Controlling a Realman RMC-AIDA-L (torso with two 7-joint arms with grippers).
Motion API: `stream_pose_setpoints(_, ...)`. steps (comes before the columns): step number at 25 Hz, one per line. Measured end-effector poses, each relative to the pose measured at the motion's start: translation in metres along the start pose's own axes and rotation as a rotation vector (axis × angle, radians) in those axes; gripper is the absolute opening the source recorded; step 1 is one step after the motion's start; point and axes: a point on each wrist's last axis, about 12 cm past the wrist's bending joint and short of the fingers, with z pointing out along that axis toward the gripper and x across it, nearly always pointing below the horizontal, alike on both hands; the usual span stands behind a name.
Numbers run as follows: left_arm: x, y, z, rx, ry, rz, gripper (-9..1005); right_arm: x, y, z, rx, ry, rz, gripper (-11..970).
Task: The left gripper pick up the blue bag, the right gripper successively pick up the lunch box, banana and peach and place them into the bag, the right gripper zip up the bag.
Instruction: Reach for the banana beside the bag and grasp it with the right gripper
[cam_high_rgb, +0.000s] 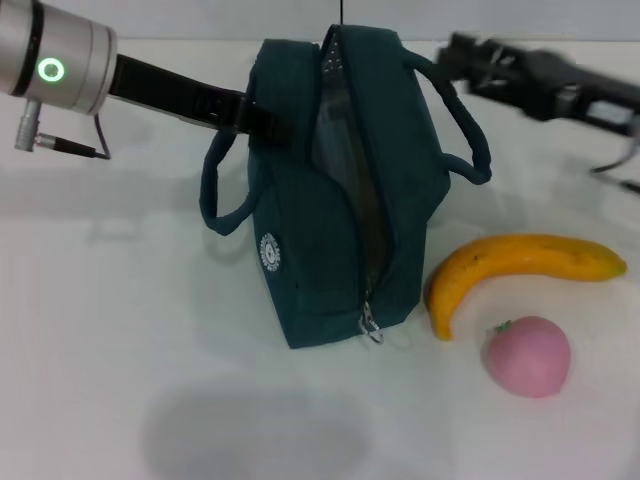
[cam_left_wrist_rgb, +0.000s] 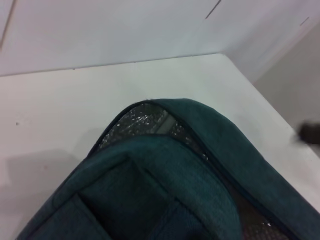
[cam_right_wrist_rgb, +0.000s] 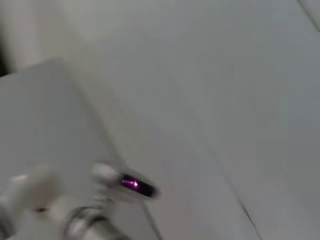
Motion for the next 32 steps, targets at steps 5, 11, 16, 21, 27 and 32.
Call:
stream_pose_setpoints(5,0.005,0.004,-0.003,-0.009,-0.001,0.000,47,-0.041,0.027,-0.033,-0.118,0.145,-0.290,719)
stream_pose_setpoints(11,0.007,0.005,-0.004,-0.011,-0.002,0.017,47,-0.055,0.046,-0.034,0.160,0.674,-0.501,723)
stream_pose_setpoints(16,0.014,0.010,-0.005,-0.018,-0.006,0.006,47,-0.057,0.047,-0.018,0.339,0.935,-0.547,726)
stream_pose_setpoints(21,0.005,0.009,-0.001,-0.020,-0.013,0.029,47,-0.052,0.039,-0.019,0.386,1.037,-0.498,729)
stream_pose_setpoints(27,0.002,0.009,0.000,-0.024,-0.025,0.031,47,-0.042,0.029,-0.011,0.352,1.078,-0.452,750)
stream_pose_setpoints(32,0.001,0.009,-0.001,-0.025,-0.027,0.029,47,-0.031,0.015,-0.002,0.321,1.102,-0.430,834)
